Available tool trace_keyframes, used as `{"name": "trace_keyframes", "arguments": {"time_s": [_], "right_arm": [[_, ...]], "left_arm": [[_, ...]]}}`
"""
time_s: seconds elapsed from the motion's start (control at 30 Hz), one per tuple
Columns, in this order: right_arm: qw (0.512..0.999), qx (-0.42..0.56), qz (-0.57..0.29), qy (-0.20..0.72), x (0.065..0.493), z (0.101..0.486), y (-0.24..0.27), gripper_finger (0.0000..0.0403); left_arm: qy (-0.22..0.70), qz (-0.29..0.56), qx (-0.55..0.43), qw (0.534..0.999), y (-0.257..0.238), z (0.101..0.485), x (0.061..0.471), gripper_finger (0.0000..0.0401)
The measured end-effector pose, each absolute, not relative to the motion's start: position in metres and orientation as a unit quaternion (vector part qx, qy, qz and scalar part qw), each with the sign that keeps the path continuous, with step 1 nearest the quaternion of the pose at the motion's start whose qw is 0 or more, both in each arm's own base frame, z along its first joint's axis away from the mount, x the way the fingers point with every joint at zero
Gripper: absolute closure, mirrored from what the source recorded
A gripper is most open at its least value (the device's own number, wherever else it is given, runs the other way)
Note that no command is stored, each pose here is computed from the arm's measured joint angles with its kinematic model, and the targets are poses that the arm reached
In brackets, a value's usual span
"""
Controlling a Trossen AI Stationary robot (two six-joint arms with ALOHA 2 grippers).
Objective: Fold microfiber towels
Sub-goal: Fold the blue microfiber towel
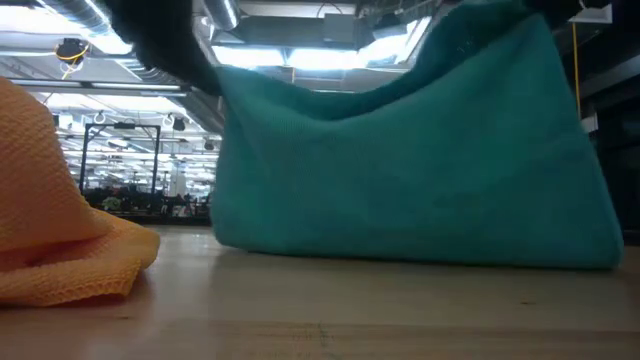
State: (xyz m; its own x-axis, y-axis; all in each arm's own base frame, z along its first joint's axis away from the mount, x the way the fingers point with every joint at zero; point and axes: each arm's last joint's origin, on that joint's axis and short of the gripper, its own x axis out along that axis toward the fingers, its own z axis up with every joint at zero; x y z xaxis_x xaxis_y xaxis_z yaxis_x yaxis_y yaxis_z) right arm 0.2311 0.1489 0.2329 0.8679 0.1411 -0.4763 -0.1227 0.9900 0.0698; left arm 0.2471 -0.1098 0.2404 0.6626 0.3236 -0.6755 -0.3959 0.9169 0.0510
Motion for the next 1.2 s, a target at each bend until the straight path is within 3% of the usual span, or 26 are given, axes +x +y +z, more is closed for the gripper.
{"name": "trace_keyframes", "arguments": {"time_s": [0.2,0.47,0.8,0.87,1.03,1.2], "right_arm": [[0.954,0.021,0.044,0.296,0.227,0.224,0.143,0.0403],[0.928,0.046,-0.035,0.369,0.216,0.21,0.134,0.0392],[0.916,0.046,-0.071,0.393,0.216,0.206,0.123,0.0318],[0.915,0.042,-0.072,0.394,0.217,0.206,0.121,0.0312],[0.916,-0.007,-0.058,0.397,0.219,0.206,0.117,0.0309],[0.91,-0.044,-0.078,0.406,0.215,0.211,0.112,0.0309]], "left_arm": [[0.339,0.265,-0.005,0.902,-0.083,0.237,0.264,0.0401],[0.39,0.275,-0.003,0.879,-0.049,0.207,0.294,0.0395],[0.355,0.278,-0.025,0.892,-0.036,0.212,0.304,0.0316],[0.324,0.24,-0.044,0.914,-0.043,0.219,0.31,0.0311],[0.199,0.028,-0.053,0.978,-0.083,0.23,0.34,0.0314],[0.127,-0.014,-0.02,0.992,-0.105,0.2,0.369,0.0313]]}}
